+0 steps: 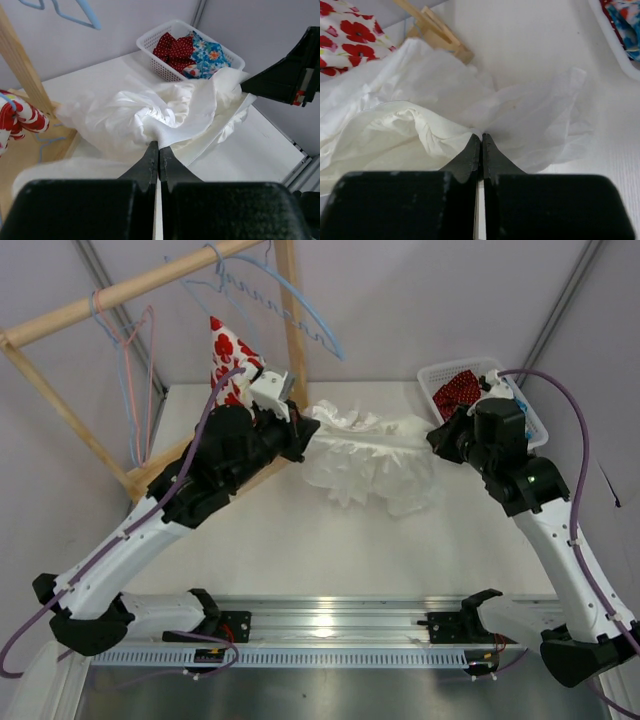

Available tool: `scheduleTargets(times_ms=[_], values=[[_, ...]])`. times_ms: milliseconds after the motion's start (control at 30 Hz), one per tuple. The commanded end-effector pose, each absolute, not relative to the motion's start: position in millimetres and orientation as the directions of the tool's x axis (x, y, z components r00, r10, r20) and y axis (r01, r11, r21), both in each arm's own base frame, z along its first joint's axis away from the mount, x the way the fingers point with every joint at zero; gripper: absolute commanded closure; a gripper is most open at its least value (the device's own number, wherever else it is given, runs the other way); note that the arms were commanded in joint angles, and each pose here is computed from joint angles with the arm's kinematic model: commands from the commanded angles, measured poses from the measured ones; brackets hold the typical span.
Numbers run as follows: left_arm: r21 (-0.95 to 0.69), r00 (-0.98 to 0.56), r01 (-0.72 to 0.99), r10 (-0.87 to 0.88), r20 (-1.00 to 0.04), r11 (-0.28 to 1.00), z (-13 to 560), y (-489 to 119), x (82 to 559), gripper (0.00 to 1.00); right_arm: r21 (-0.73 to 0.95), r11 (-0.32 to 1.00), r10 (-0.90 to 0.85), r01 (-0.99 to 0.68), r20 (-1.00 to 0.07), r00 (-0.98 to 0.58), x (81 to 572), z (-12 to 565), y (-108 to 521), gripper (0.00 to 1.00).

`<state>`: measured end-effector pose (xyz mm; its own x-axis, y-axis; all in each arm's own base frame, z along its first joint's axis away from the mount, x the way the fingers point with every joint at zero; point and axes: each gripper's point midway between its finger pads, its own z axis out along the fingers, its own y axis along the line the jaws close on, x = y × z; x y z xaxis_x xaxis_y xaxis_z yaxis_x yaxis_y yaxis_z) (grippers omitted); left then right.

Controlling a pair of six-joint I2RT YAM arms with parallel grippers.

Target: Place the skirt on the hanger

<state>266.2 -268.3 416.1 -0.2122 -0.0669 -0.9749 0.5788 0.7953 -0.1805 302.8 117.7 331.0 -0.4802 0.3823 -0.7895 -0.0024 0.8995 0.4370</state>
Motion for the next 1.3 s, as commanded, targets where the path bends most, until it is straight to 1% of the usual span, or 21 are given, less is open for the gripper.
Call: scheduleTargets(times_ms=[0, 67, 100, 167, 200, 267, 300, 433, 567, 633, 667, 700, 733, 767, 800, 867, 900, 933, 1033, 1100, 1267], values=[[-0.134, -0.321, 0.495, 0.037, -0.946, 0.858, 367, -249, 267, 1.00, 0.451, 0.892, 0.412, 0.036, -0.777, -0.476, 303, 327, 114, 1.00], [-0.160, -0.372, 0.479, 0.035, -0.927, 0.863, 341, -246, 261, 1.00, 0.455, 0.890, 0.406, 0.019, -0.774, -0.486, 300, 314, 120, 1.00], [-0.170, -0.387, 0.476, 0.032, -0.921, 0.863, 333, -246, 260, 1.00, 0.445, 0.895, 0.393, 0.026, -0.761, -0.517, 294, 290, 120, 1.00], [-0.185, -0.452, 0.460, 0.050, -0.890, 0.868, 293, -247, 256, 1.00, 0.450, 0.893, 0.394, 0.030, -0.746, -0.537, 291, 270, 122, 1.00], [-0.175, -0.501, 0.450, 0.085, -0.861, 0.875, 259, -246, 252, 1.00, 0.438, 0.898, 0.381, 0.044, -0.724, -0.575, 284, 244, 121, 1.00], [-0.211, -0.536, 0.434, 0.063, -0.842, 0.876, 241, -250, 250, 1.00, 0.430, 0.902, 0.370, 0.044, -0.717, -0.591, 280, 225, 122, 1.00], [-0.207, -0.602, 0.414, 0.096, -0.793, 0.887, 198, -245, 241, 1.00, 0.409, 0.911, 0.355, 0.060, -0.699, -0.621, 274, 202, 120, 1.00], [-0.238, -0.646, 0.376, 0.069, -0.760, 0.896, 167, -242, 234, 1.00, 0.372, 0.924, 0.338, 0.092, -0.680, -0.651, 260, 171, 112, 1.00], [-0.229, -0.683, 0.338, 0.071, -0.727, 0.913, 149, -230, 225, 0.99, 0.357, 0.930, 0.324, 0.088, -0.684, -0.654, 256, 164, 109, 1.00], [-0.227, -0.694, 0.333, 0.075, -0.716, 0.915, 144, -225, 220, 0.90, 0.363, 0.930, 0.313, 0.063, -0.688, -0.655, 258, 163, 113, 1.00], [-0.226, -0.692, 0.334, 0.075, -0.717, 0.915, 145, -224, 220, 0.82, 0.362, 0.931, 0.304, 0.053, -0.684, -0.663, 258, 161, 115, 1.00], [-0.227, -0.686, 0.337, 0.073, -0.724, 0.914, 150, -224, 221, 0.70, 0.367, 0.929, 0.301, 0.046, -0.680, -0.668, 258, 160, 117, 1.00], [-0.212, -0.685, 0.330, 0.079, -0.724, 0.920, 152, -220, 221, 0.42, 0.370, 0.928, 0.296, 0.035, -0.679, -0.672, 259, 160, 120, 1.00], [-0.206, -0.677, 0.322, 0.073, -0.733, 0.924, 157, -216, 221, 0.26, 0.362, 0.932, 0.277, 0.020, -0.676, -0.682, 258, 155, 123, 1.00], [-0.203, -0.669, 0.302, 0.055, -0.741, 0.931, 164, -211, 224, 0.15, 0.366, 0.931, 0.268, 0.002, -0.678, -0.684, 259, 155, 127, 1.00], [-0.215, -0.643, 0.247, -0.006, -0.766, 0.945, 175, -191, 230, 0.13, 0.361, 0.932, 0.253, -0.015, -0.681, -0.688, 257, 152, 132, 1.00], [-0.214, -0.652, 0.215, -0.023, -0.758, 0.953, 164, -180, 230, 0.13, 0.364, 0.931, 0.253, -0.020, -0.684, -0.684, 257, 150, 133, 1.00], [-0.229, -0.643, 0.128, -0.095, -0.760, 0.965, 164, -156, 243, 0.13, 0.368, 0.929, 0.253, -0.024, -0.684, -0.684, 256, 150, 135, 1.00], [-0.304, -0.603, -0.025, -0.257, -0.755, 0.952, 158, -112, 257, 0.16, 0.378, 0.925, 0.253, -0.036, -0.685, -0.684, 256, 148, 138, 1.00], [-0.326, -0.523, -0.071, -0.313, -0.793, 0.943, 163, -95, 273, 0.19, 0.376, 0.926, 0.248, -0.043, -0.689, -0.681, 257, 149, 138, 1.00], [-0.212, -0.457, -0.105, -0.236, -0.858, 0.972, 161, -76, 309, 0.23, 0.365, 0.930, 0.239, -0.047, -0.695, -0.678, 259, 147, 138, 1.00]])
